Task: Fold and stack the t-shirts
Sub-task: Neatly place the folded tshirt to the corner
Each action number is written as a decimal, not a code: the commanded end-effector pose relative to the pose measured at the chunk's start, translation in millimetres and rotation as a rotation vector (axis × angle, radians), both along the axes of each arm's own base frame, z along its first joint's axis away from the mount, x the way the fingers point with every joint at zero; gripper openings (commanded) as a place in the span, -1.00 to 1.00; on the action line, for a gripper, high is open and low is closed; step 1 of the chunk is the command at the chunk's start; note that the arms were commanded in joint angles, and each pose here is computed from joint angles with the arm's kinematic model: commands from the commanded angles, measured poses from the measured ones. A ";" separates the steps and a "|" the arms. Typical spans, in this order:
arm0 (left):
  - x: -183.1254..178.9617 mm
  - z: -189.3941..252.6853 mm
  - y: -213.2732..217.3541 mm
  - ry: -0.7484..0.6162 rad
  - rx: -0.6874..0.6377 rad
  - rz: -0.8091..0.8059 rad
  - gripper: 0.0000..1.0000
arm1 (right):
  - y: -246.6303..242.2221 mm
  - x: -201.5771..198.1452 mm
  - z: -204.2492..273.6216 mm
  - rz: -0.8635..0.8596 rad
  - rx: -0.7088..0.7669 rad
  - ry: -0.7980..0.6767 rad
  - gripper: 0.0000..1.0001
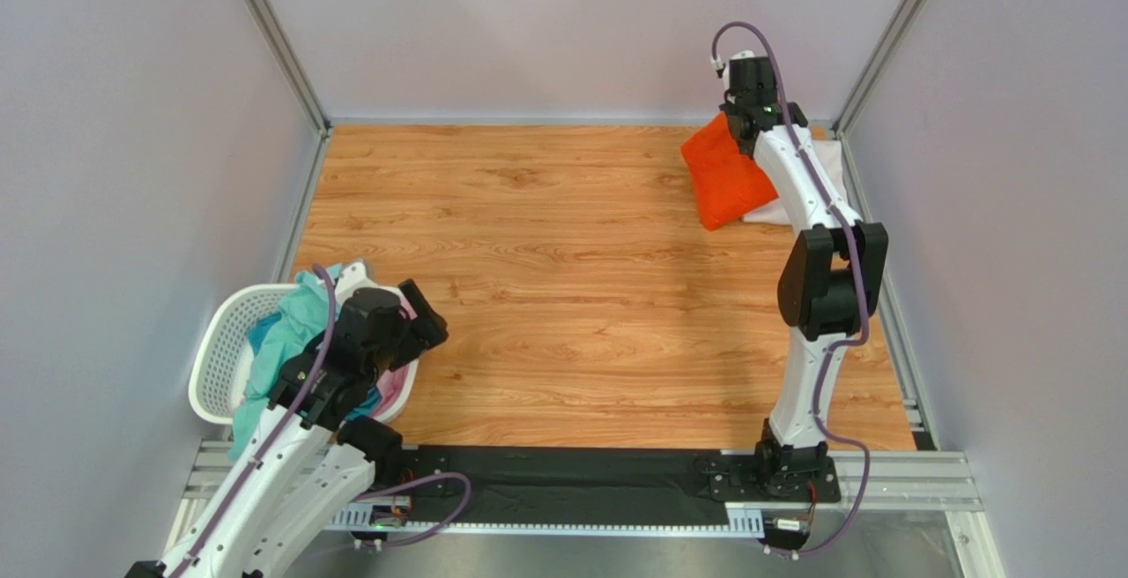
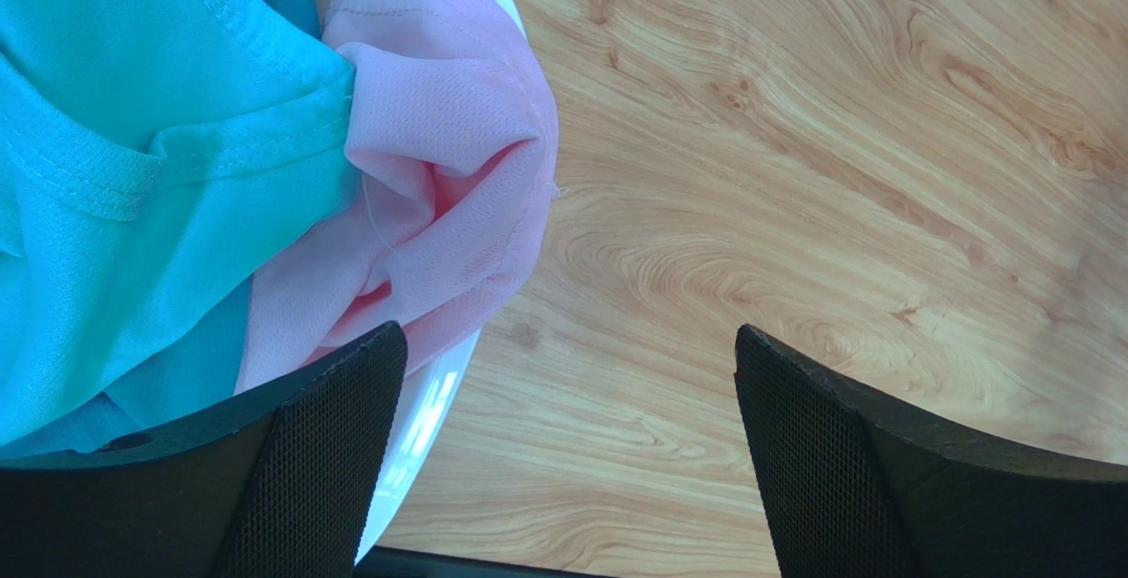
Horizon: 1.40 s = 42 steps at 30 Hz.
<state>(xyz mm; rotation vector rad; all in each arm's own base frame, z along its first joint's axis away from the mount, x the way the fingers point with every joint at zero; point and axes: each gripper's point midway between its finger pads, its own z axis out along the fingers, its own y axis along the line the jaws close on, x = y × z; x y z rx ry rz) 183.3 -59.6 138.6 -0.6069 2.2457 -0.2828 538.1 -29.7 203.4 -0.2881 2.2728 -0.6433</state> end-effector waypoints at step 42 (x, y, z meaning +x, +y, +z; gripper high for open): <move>1.8 -4.4 16.3 0.066 0.103 0.064 0.99 | -122.3 26.3 -3.8 -0.243 0.010 -0.031 -1.00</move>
